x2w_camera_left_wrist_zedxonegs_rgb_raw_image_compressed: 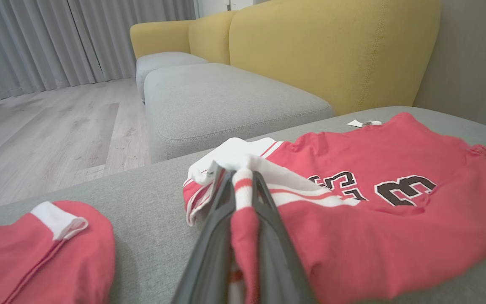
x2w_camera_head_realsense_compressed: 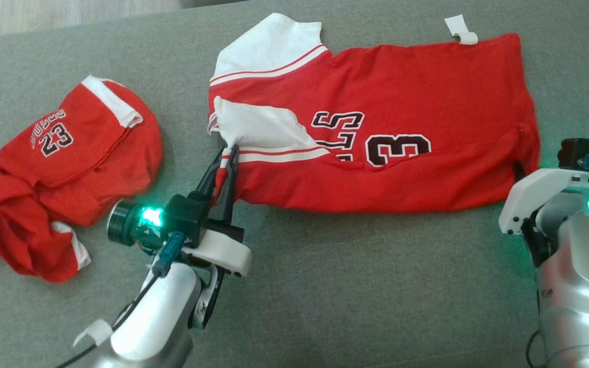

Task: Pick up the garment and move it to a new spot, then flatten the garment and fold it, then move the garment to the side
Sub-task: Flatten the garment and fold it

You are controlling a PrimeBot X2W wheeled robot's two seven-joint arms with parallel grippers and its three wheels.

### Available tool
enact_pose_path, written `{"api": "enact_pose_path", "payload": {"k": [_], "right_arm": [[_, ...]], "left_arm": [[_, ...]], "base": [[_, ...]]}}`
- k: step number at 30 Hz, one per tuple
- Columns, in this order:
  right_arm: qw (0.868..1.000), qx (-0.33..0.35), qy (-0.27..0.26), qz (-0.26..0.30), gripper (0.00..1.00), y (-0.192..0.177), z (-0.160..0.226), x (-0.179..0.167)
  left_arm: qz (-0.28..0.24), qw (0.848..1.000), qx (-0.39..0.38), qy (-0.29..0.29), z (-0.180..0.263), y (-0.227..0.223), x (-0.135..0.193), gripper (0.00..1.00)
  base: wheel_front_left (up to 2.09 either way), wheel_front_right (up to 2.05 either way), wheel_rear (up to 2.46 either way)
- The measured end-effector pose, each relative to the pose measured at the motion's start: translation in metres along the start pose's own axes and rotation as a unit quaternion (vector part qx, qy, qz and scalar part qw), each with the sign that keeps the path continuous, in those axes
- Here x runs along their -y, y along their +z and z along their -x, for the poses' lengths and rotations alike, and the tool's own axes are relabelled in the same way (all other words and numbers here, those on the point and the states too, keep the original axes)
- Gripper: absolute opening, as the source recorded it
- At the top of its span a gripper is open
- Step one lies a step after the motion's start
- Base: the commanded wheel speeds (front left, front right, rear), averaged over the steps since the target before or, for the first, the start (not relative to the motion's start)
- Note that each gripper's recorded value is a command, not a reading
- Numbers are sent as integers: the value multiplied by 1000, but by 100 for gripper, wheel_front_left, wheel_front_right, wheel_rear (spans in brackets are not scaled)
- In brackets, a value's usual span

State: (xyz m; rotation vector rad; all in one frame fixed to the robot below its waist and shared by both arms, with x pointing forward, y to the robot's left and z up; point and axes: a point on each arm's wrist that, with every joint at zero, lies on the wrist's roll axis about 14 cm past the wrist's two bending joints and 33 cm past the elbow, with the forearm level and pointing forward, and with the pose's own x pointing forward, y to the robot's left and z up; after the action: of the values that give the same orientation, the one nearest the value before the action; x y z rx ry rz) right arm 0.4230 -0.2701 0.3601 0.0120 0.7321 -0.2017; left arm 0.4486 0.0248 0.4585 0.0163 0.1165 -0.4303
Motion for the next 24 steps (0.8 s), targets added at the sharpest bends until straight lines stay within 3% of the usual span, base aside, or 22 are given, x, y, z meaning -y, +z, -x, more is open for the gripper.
{"api": "enact_pose_path", "payload": {"k": [10,24], "right_arm": [[1000,16,-16,6,0,-4,21,27],[1000,11,-16,-11,0,-31,75,56]], "left_arm": [[-18,998,-53,7,11,-19,-3,0],[-13,987,-157,-27,59,-51,30,0]], "base": [[0,0,0],[0,0,0]]}}
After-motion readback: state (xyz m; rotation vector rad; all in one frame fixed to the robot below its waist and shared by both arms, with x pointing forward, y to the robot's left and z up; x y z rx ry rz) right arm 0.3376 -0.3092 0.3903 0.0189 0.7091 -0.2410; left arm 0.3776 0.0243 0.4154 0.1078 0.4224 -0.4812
